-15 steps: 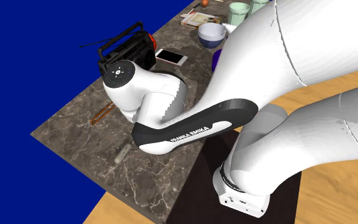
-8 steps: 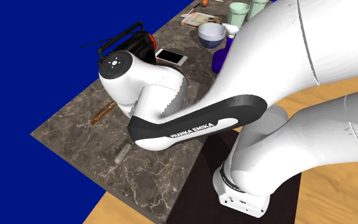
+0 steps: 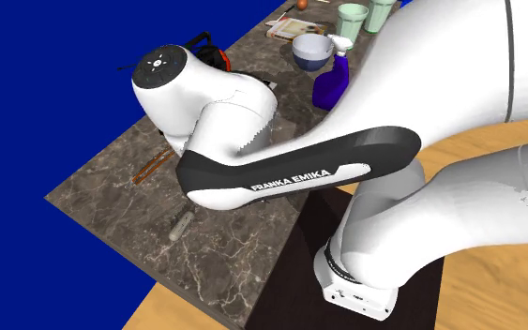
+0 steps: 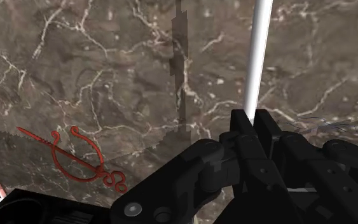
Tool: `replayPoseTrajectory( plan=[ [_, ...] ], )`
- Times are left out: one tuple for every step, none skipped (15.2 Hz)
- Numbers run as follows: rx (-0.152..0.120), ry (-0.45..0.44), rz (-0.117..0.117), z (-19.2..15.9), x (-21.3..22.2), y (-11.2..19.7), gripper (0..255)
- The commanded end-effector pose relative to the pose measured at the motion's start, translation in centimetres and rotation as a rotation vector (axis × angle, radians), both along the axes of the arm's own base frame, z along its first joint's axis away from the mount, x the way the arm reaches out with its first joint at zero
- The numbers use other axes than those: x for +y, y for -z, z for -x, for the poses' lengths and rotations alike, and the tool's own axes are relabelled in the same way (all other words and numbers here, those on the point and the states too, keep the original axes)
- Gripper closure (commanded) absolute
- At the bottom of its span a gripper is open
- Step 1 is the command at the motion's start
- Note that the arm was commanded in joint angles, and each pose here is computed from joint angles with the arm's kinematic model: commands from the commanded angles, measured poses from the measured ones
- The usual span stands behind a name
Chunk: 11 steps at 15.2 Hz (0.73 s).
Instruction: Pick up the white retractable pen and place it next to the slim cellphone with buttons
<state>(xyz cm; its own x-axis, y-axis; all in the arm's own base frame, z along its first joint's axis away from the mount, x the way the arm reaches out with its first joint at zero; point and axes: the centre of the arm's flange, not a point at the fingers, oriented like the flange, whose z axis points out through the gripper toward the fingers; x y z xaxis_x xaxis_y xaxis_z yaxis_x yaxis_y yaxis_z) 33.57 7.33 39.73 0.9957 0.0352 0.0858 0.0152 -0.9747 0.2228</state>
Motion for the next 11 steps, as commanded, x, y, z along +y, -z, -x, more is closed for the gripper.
replayPoseTrajectory(
  plan=[
    [0.001,0.0,0.0,0.1,-0.1,-1.2,255],
    [0.001,0.0,0.0,0.1,-0.1,-1.7,255],
    [0.001,0.0,0.0,0.1,-0.1,-1.9,255],
    [0.001,0.0,0.0,0.2,-1.4,-1.9,255],
    [0.001,0.0,0.0,0.3,-2.7,-2.0,255],
    [0.001,0.0,0.0,0.4,-4.1,-2.0,255],
    [0.001,0.0,0.0,0.6,-5.4,-2.0,255],
    [0.001,0.0,0.0,0.7,-6.7,-2.0,255],
    [0.001,0.0,0.0,0.8,-8.0,-2.0,255],
    [0.001,0.0,0.0,0.9,-9.3,-2.0,255],
    [0.001,0.0,0.0,1.0,-10.6,-2.0,255]
  ],
)
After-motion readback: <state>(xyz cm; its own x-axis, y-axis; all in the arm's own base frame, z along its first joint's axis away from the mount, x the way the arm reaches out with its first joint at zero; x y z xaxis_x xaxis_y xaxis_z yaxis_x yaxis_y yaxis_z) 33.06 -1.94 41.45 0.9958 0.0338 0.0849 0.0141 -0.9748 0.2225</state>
